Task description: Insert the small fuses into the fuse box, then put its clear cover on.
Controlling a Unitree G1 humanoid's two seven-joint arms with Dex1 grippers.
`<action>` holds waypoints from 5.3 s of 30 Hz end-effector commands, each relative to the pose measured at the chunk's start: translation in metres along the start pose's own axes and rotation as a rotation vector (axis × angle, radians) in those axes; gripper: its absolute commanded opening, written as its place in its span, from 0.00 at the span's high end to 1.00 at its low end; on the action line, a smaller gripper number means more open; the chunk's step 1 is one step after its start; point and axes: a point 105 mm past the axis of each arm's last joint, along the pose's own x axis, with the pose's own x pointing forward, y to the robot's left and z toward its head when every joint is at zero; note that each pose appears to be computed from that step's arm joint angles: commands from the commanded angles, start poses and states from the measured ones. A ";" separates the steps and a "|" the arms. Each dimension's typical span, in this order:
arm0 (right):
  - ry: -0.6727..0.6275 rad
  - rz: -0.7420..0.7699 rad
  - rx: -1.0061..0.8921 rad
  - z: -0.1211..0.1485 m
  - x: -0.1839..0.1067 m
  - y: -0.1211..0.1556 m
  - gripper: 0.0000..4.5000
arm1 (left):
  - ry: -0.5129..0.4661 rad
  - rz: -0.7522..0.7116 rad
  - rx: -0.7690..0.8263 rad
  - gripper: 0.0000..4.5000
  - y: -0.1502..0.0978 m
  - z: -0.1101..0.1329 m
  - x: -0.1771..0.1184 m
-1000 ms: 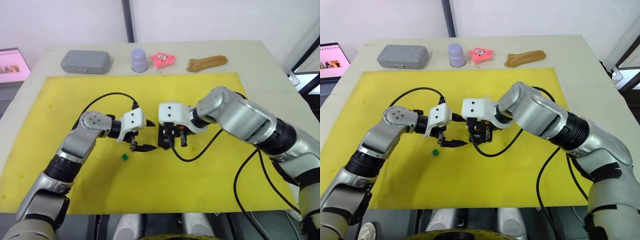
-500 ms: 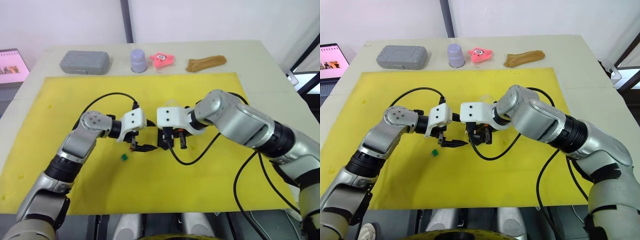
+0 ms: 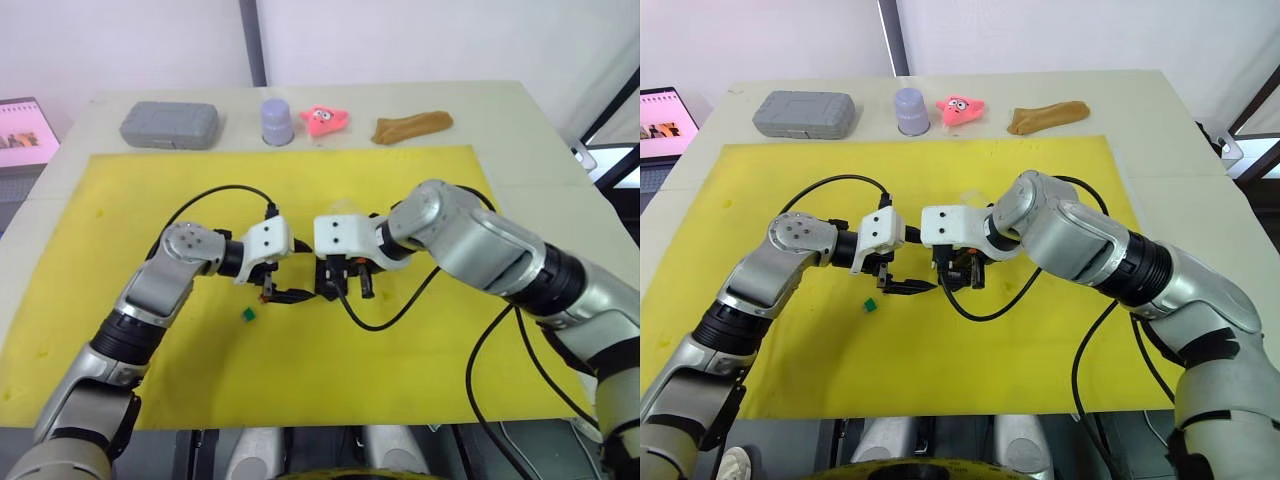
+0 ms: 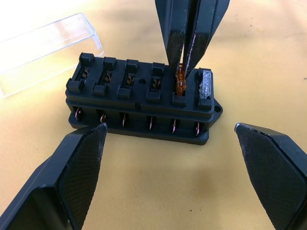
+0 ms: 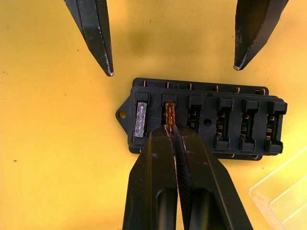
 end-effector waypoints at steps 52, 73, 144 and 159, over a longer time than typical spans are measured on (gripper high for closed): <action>-0.318 -0.065 0.121 0.017 -0.037 -0.015 0.96 | -0.004 0.020 0.043 0.00 0.008 0.007 -0.006; -0.476 -0.062 0.163 -0.011 -0.006 0.000 0.98 | 0.008 0.024 0.036 0.00 0.010 0.005 -0.008; -0.546 0.021 0.254 -0.016 -0.008 0.014 0.98 | 0.011 0.027 0.054 0.00 0.014 0.005 -0.008; -0.366 -0.015 0.177 -0.045 0.017 0.019 0.98 | 0.009 0.031 0.058 0.00 0.014 0.006 -0.008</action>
